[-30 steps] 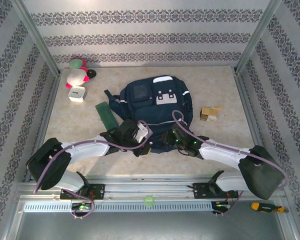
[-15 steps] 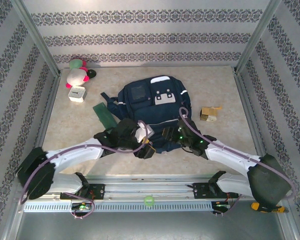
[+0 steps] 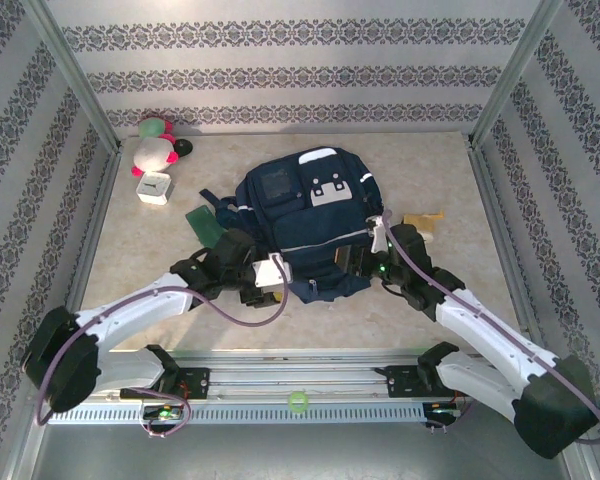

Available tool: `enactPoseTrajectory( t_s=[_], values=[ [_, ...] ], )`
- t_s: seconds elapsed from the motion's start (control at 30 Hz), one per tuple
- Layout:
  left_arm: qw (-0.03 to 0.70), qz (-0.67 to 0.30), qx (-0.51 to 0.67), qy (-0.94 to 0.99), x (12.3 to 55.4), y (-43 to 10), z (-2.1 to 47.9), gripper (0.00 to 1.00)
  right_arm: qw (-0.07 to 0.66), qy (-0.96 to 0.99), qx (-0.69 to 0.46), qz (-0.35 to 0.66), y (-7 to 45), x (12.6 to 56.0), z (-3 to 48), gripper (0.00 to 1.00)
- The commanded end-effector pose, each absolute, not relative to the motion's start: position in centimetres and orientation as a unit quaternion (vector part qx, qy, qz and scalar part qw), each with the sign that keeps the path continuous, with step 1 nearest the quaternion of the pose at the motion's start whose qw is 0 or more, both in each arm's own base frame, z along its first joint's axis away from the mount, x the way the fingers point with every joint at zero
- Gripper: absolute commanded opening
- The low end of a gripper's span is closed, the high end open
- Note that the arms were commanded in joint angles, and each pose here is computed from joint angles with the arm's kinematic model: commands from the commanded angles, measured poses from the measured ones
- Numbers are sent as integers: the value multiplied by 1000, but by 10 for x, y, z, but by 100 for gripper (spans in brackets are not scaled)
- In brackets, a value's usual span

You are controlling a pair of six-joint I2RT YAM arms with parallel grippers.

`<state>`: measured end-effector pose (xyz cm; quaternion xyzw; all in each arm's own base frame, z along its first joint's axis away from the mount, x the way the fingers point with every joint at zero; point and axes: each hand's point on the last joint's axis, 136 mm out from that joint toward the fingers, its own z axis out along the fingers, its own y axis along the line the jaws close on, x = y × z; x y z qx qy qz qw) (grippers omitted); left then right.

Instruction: Pack the student bag

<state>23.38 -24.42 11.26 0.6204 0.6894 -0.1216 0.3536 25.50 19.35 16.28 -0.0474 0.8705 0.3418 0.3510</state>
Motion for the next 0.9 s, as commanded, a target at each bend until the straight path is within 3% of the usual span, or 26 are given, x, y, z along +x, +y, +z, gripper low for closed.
enactPoseTrajectory(
  t_s=[0.0,0.17,0.37,0.53,0.6,0.77,0.87],
  values=[
    [367,-125,668,635,237,-257,110,75,330,870,-87,356,202,233,154,54],
    [366,-174,665,628,242,-280,103,73,268,865,-85,416,222,206,146,51],
    [358,-182,659,636,241,-281,91,57,213,867,-83,442,238,185,132,50],
    [359,-185,658,635,240,-281,88,49,193,872,-66,445,245,185,121,48],
    [360,-191,658,633,239,-283,90,49,186,875,-65,441,247,187,117,48],
    [399,-220,638,621,241,-294,114,61,179,878,-76,438,249,185,113,48],
    [394,-208,644,622,249,-297,107,62,179,878,-78,436,249,185,112,49]
  ],
)
